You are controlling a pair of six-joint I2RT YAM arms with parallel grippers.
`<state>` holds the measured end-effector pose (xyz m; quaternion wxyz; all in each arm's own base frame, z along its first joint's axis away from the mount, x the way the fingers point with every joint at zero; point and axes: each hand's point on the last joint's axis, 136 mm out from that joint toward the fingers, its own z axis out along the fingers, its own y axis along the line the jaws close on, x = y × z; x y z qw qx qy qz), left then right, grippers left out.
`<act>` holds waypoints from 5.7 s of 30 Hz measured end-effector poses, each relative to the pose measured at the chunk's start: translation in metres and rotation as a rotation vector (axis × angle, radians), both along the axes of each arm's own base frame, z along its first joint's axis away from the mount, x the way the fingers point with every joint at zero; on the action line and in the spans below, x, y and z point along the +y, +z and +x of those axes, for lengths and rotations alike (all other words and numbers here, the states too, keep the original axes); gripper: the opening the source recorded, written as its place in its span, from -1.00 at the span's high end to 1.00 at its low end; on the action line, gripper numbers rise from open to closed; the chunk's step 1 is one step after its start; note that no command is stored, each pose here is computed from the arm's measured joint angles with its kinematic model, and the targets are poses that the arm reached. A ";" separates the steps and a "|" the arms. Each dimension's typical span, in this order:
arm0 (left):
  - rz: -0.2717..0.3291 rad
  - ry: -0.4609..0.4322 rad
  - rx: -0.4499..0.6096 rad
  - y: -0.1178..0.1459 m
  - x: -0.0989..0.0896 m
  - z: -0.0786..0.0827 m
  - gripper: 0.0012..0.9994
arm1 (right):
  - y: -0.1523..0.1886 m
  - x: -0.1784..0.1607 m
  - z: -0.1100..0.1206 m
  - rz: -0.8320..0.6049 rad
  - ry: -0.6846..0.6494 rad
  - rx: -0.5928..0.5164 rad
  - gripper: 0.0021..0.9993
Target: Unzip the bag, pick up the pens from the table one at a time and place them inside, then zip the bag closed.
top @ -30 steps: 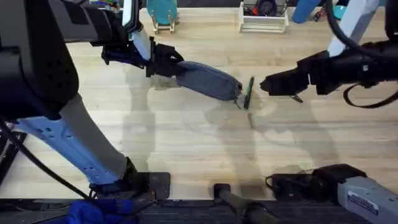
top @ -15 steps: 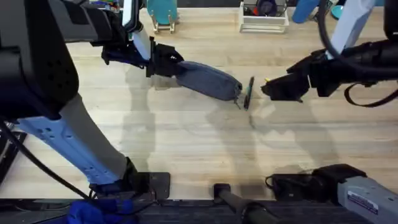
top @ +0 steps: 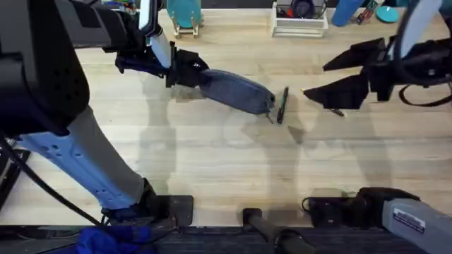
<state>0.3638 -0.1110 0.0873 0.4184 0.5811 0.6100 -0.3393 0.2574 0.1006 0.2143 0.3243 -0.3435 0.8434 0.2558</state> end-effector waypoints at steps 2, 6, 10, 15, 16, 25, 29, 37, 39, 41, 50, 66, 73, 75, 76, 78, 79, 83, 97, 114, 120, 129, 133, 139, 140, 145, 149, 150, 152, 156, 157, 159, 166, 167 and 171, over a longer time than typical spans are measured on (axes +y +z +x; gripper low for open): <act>0.000 0.000 -0.001 0.000 0.000 0.000 0.92 | 0.001 -0.003 0.001 0.000 0.009 -0.022 -0.99; 0.001 0.000 -0.008 0.000 0.000 0.001 0.92 | 0.000 -0.007 0.003 -0.025 0.012 -0.039 -0.99; 0.002 -0.002 -0.020 0.000 -0.001 0.003 0.92 | -0.001 -0.008 0.001 -0.036 0.026 -0.045 -0.99; 0.003 -0.003 -0.026 0.000 -0.001 0.004 0.92 | -0.001 -0.008 0.001 -0.071 0.088 -0.106 -0.99; 0.003 -0.003 -0.027 0.000 -0.001 0.004 0.92 | -0.002 -0.008 0.002 -0.076 0.095 -0.115 -0.99; 0.004 -0.004 -0.034 0.000 -0.001 0.004 0.92 | -0.032 -0.007 0.009 -0.089 0.127 -0.172 -0.99; 0.004 -0.004 -0.038 0.000 -0.001 0.005 0.92 | -0.040 -0.006 0.013 -0.084 0.135 -0.202 -0.99; 0.005 -0.004 -0.041 0.000 -0.001 0.005 0.92 | -0.042 0.004 0.010 -0.015 0.166 -0.225 -0.99; 0.005 -0.005 -0.041 0.000 -0.001 0.005 0.92 | -0.040 0.006 0.009 0.002 0.173 -0.225 -0.99; 0.005 -0.005 -0.041 0.000 -0.001 0.005 0.92 | -0.038 0.010 0.004 0.039 0.190 -0.214 -0.99; 0.005 -0.005 -0.041 0.000 -0.001 0.005 0.92 | -0.045 0.013 -0.003 0.062 0.196 -0.186 -0.99; 0.005 -0.004 -0.041 0.000 -0.001 0.005 0.92 | -0.068 0.019 -0.001 0.050 0.224 -0.248 -0.99; 0.005 -0.004 -0.041 0.000 -0.001 0.005 0.92 | -0.079 0.038 -0.006 0.009 0.301 -0.275 -0.99; 0.005 -0.005 -0.041 0.000 -0.001 0.005 0.92 | -0.082 0.043 -0.007 -0.012 0.324 -0.286 -0.99; 0.005 -0.005 -0.041 0.000 -0.001 0.005 0.92 | -0.084 0.047 -0.007 -0.020 0.336 -0.296 -0.99; 0.005 -0.004 -0.041 0.000 -0.001 0.005 0.92 | -0.087 0.053 -0.005 -0.035 0.358 -0.305 -0.99; 0.005 -0.005 -0.041 0.000 -0.001 0.005 0.92 | -0.091 0.056 -0.004 -0.043 0.368 -0.304 -1.00; 0.005 -0.004 -0.041 0.000 -0.001 0.005 0.92 | -0.108 0.064 0.001 -0.065 0.397 -0.282 -1.00; 0.005 -0.004 -0.041 0.000 -0.001 0.005 0.92 | -0.128 0.065 0.009 -0.085 0.394 -0.253 -0.99; 0.005 -0.005 -0.041 0.000 -0.001 0.005 0.92 | -0.119 0.068 0.025 -0.082 0.361 -0.320 -0.99; 0.005 -0.005 -0.041 0.000 -0.001 0.005 0.92 | -0.122 0.079 0.026 -0.137 0.369 -0.338 -0.94; 0.005 -0.005 -0.041 0.000 -0.001 0.005 0.92 | -0.130 0.082 0.032 -0.236 0.317 -0.333 -0.19; 0.005 -0.005 -0.041 0.000 -0.001 0.006 0.92 | -0.131 0.079 0.035 -0.255 0.291 -0.327 0.19; 0.005 -0.004 -0.043 0.000 -0.001 0.006 0.92 | -0.131 0.078 0.037 -0.257 0.277 -0.329 0.92; 0.005 -0.004 -0.044 0.000 -0.001 0.006 0.92 | -0.130 0.078 0.037 -0.257 0.276 -0.330 0.92; 0.006 -0.004 -0.045 0.000 -0.001 0.006 0.92 | -0.130 0.078 0.038 -0.257 0.274 -0.331 0.93; 0.006 -0.004 -0.045 0.000 -0.001 0.006 0.92 | -0.130 0.079 0.038 -0.257 0.274 -0.332 0.94; 0.006 -0.004 -0.045 0.000 -0.001 0.006 0.92 | -0.130 0.078 0.038 -0.257 0.274 -0.332 0.94; 0.006 -0.004 -0.045 0.000 -0.001 0.006 0.92 | -0.130 0.078 0.038 -0.260 0.272 -0.332 0.94; 0.006 -0.004 -0.045 0.000 -0.001 0.006 0.92 | -0.131 0.077 0.039 -0.270 0.268 -0.332 0.94; 0.005 -0.004 -0.045 0.000 -0.001 0.006 0.92 | -0.131 0.077 0.039 -0.271 0.268 -0.333 0.94; 0.005 -0.004 -0.045 0.000 -0.001 0.006 0.92 | -0.130 0.076 0.038 -0.275 0.266 -0.334 0.94; -0.002 -0.018 -0.045 0.001 -0.006 0.005 0.92 | -0.118 0.069 0.032 -0.309 0.245 -0.349 0.94; -0.003 -0.020 -0.045 0.001 -0.007 0.004 0.92 | -0.116 0.068 0.031 -0.312 0.242 -0.352 0.94; -0.009 -0.025 -0.046 0.002 -0.009 0.004 0.92 | -0.107 0.064 0.030 -0.323 0.227 -0.375 0.94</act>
